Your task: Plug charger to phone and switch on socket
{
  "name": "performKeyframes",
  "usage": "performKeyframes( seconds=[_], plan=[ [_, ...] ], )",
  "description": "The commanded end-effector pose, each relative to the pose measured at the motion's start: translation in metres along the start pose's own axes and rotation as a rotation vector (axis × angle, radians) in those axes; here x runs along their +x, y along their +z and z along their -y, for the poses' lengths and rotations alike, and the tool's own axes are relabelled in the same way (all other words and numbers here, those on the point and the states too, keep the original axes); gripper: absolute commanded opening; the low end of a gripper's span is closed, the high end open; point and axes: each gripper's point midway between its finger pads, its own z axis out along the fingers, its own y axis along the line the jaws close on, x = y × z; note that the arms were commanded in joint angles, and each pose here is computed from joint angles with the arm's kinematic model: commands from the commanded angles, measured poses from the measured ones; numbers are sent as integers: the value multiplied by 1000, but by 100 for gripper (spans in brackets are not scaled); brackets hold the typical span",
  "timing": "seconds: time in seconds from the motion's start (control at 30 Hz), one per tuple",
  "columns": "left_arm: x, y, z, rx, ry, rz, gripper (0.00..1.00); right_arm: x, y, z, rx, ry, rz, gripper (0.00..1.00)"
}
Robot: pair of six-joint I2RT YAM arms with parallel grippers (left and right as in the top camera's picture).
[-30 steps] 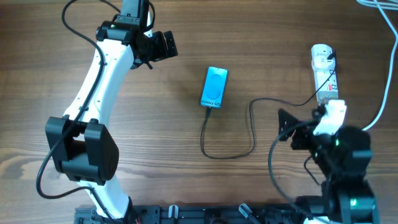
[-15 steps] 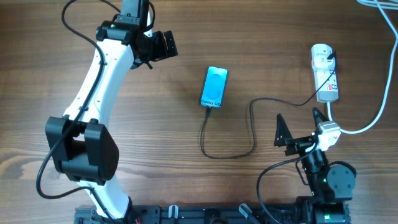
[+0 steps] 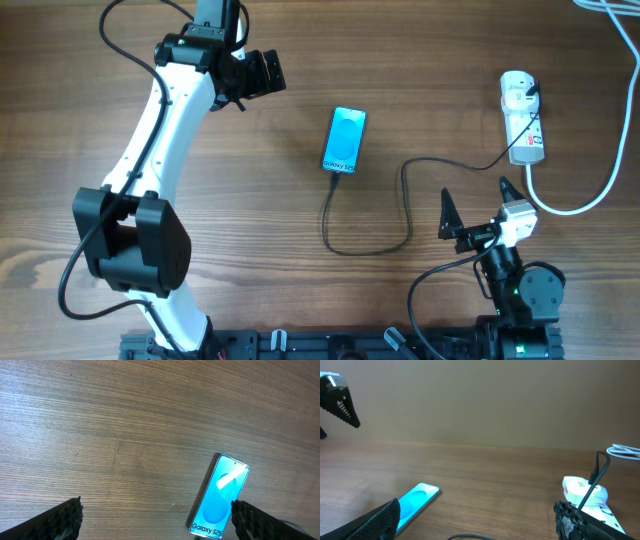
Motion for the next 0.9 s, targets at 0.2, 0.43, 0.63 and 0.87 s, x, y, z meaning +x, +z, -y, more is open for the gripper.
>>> performKeyframes(
  seconds=[0.2, 0.43, 0.63, 0.87],
  plan=[
    [0, 4, -3, -9, 3, -3, 100, -1, -1, 12, 72, 75, 8, 100],
    [0, 4, -3, -9, 3, -3, 100, 0, -1, 12, 75, -48, 2, 100],
    [0, 4, -3, -9, 2, -3, 100, -1, -1, 9, 56, -45, 7, 100],
    [0, 4, -3, -9, 3, -3, 100, -1, -1, 9, 56, -44, 7, 100]
  ],
)
